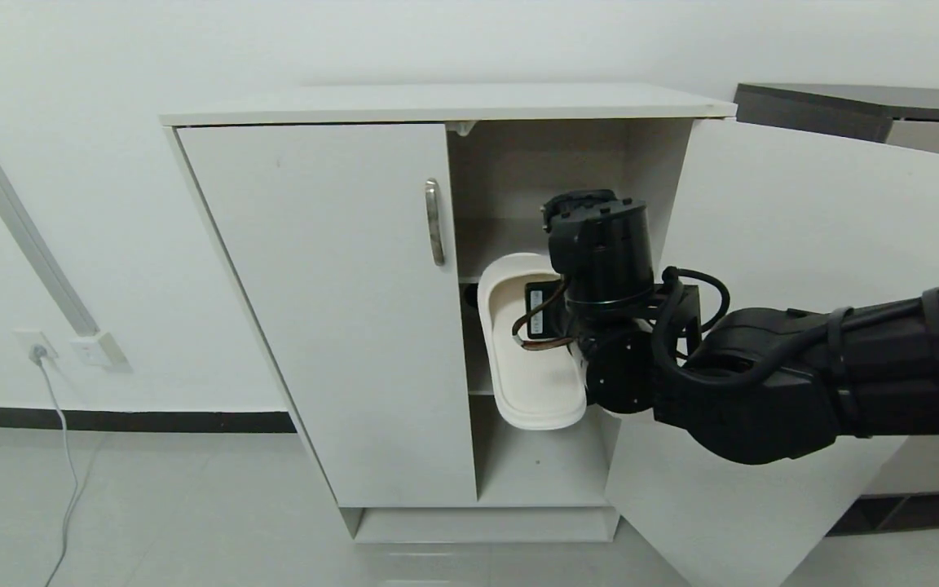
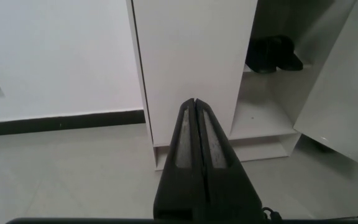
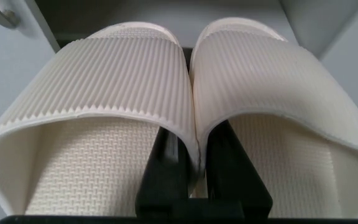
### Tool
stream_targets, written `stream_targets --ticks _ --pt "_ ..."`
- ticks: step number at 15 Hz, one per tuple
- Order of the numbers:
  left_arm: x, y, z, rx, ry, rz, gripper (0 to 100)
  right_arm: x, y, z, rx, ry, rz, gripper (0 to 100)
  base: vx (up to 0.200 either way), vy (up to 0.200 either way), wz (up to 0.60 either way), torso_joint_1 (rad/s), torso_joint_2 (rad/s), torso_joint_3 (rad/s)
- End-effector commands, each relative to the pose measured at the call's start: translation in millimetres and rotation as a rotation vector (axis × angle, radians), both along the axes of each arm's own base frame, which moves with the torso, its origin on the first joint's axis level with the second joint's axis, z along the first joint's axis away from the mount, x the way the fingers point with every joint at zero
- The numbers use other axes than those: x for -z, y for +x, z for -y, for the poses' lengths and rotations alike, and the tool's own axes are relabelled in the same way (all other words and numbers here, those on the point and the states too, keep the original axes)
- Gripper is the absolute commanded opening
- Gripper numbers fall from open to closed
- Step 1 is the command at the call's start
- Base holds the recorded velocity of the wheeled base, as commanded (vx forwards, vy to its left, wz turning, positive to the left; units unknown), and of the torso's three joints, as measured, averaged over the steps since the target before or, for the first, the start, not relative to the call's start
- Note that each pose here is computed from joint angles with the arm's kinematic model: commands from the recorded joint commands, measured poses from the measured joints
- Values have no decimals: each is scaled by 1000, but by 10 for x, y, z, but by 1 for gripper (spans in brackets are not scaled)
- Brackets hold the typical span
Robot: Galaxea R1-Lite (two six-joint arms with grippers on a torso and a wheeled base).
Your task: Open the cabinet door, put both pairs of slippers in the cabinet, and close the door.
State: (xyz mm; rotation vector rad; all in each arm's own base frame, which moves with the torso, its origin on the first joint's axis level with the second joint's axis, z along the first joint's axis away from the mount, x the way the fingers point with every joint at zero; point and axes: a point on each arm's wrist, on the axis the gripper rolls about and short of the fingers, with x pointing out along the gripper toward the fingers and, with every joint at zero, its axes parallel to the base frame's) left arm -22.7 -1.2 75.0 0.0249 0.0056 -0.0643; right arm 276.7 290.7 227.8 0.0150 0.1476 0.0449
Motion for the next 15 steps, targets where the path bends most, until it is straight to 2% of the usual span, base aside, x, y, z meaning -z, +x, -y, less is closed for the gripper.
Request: stream_targets --ticks 1,11,15 --pt "0 0 0 0 -1 0 0 -9 -1 3 2 0 2 0 200 0 0 2 32 -2" --pt "-2 0 0 0 -1 2 0 55 26 -38 -4 -17 -8 0 200 0 0 4 4 0" --pt "-2 0 0 0 -2 2 0 61 108 -77 -6 -15 -10 0 0 0 0 0 0 0"
